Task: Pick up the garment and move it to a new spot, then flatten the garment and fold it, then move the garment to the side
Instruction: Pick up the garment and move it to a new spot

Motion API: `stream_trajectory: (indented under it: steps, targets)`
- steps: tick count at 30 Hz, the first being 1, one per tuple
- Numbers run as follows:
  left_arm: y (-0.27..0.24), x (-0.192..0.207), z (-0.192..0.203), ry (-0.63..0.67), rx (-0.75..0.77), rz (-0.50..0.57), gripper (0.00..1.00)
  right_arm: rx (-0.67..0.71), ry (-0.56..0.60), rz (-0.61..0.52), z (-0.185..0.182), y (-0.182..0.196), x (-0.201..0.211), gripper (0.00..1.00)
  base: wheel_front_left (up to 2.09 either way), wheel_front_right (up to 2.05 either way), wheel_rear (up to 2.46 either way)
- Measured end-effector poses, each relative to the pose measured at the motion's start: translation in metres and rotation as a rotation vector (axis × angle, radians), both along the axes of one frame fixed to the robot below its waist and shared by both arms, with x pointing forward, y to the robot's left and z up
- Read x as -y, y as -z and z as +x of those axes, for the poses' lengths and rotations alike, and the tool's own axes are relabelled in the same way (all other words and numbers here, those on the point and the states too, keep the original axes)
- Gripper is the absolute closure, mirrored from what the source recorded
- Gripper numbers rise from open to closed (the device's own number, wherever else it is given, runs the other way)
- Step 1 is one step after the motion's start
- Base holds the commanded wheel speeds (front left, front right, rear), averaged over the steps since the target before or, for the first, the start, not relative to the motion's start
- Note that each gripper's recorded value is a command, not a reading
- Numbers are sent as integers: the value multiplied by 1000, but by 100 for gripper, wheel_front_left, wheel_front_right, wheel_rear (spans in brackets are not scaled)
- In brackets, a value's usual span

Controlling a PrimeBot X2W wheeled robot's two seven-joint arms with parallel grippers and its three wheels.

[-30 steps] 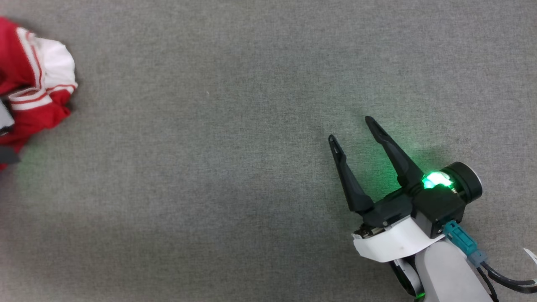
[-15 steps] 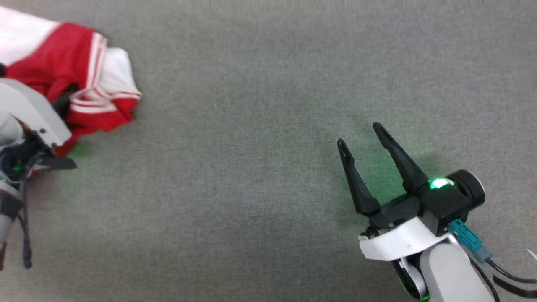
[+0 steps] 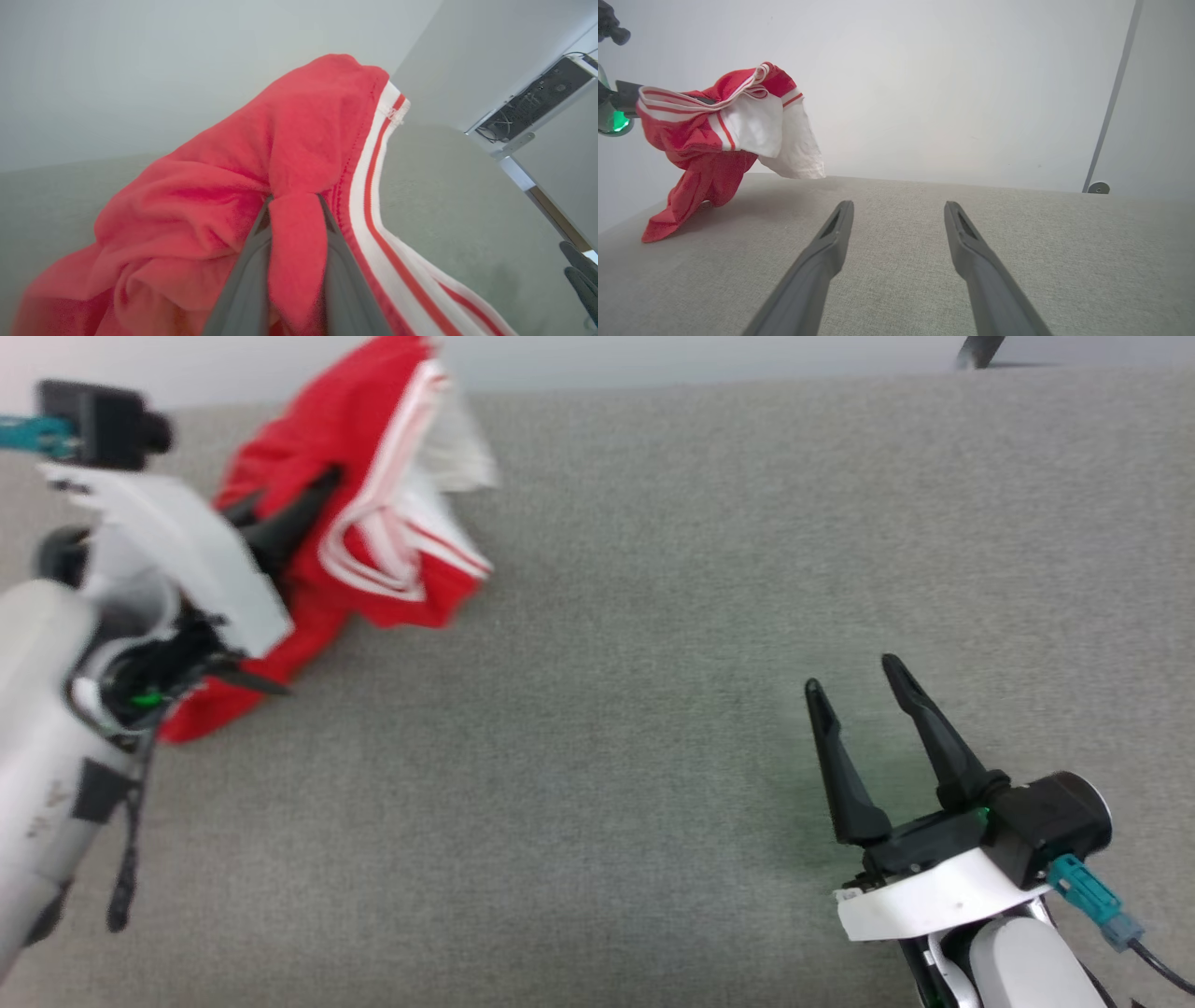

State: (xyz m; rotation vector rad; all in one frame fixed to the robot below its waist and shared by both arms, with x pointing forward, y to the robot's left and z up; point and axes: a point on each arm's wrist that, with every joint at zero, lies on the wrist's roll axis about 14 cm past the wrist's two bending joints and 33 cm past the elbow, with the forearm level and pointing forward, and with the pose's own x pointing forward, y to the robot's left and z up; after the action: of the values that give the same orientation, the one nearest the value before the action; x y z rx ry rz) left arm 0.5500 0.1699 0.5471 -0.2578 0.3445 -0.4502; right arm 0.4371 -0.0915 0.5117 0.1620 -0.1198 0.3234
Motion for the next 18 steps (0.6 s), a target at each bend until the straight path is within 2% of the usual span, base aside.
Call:
stream_trajectory:
  steps: [5,12,18]
  targets:
    - [-22,66,-18,200,10,-40,100,15,48,11,-7,-9,17,0,0,0,0]
    - [-26,143,-46,446,28,-8,100,27,127,32,-15,-17,44,0,0,0,0]
    - [-29,185,-33,522,80,40,100,32,180,55,-19,-21,63,0,0,0,0]
